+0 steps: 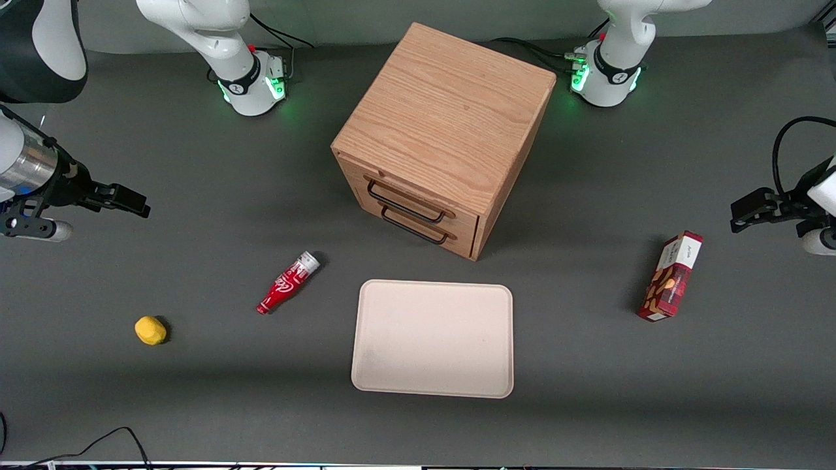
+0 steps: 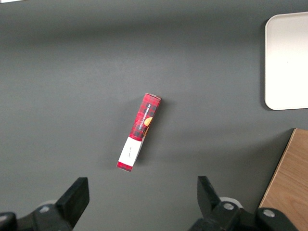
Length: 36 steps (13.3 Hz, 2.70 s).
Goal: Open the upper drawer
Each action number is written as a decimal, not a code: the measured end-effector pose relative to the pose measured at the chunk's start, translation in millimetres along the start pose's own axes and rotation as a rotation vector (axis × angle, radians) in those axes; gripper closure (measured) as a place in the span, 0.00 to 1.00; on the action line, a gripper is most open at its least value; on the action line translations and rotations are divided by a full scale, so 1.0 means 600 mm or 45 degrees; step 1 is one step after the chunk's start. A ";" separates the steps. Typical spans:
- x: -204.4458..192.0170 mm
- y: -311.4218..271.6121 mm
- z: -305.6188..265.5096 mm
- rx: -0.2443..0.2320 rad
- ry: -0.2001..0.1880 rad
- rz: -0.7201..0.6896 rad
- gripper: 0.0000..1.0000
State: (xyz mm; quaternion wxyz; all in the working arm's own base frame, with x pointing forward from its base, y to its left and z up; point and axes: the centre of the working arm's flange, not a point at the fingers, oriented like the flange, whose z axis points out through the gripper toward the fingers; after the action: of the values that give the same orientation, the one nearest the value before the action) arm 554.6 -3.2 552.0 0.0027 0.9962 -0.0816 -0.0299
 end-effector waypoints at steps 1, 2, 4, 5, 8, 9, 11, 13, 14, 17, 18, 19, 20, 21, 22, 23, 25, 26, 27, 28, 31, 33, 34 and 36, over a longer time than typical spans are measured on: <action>-0.002 0.000 -0.001 0.000 0.002 0.001 0.00; -0.003 0.001 -0.003 -0.001 0.004 0.002 0.00; -0.004 0.002 -0.006 0.000 0.009 0.003 0.00; -0.004 0.000 -0.008 0.001 0.015 0.000 0.00; -0.010 -0.058 -0.033 0.016 0.068 -0.082 0.00; -0.017 -0.105 -0.047 0.024 0.091 -0.145 0.00; -0.038 -0.208 -0.067 0.041 0.124 -0.283 0.00; -0.056 -0.297 -0.063 0.059 0.118 -0.409 0.00; -0.068 -0.346 -0.051 0.071 0.101 -0.480 0.00; -0.100 -0.482 -0.019 0.145 0.058 -0.678 0.00; -0.101 -0.519 -0.003 0.186 0.055 -0.726 0.00; -0.097 -0.544 0.013 0.221 0.063 -0.760 0.00; -0.093 -0.565 0.029 0.254 0.075 -0.802 0.00; -0.091 -0.584 0.045 0.284 0.081 -0.848 0.00; -0.094 -0.603 0.062 0.309 0.074 -0.886 0.00; -0.101 -0.620 0.077 0.326 0.055 -0.919 0.00; -0.117 -0.648 0.105 0.342 0.016 -1.019 0.00; -0.121 -0.658 0.120 0.347 0.001 -1.084 0.00; -0.122 -0.663 0.137 0.352 -0.015 -1.151 0.00; -0.120 -0.667 0.153 0.357 -0.030 -1.204 0.00; -0.107 -0.671 0.186 0.384 -0.034 -1.272 0.00; -0.102 -0.674 0.201 0.395 -0.032 -1.293 0.00; -0.099 -0.675 0.206 0.399 -0.026 -1.307 0.00; -0.095 -0.677 0.217 0.405 -0.014 -1.317 0.00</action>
State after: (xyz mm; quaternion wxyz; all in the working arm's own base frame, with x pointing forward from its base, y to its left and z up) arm 556.8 406.6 421.3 -0.1636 0.8944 0.4159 -0.0197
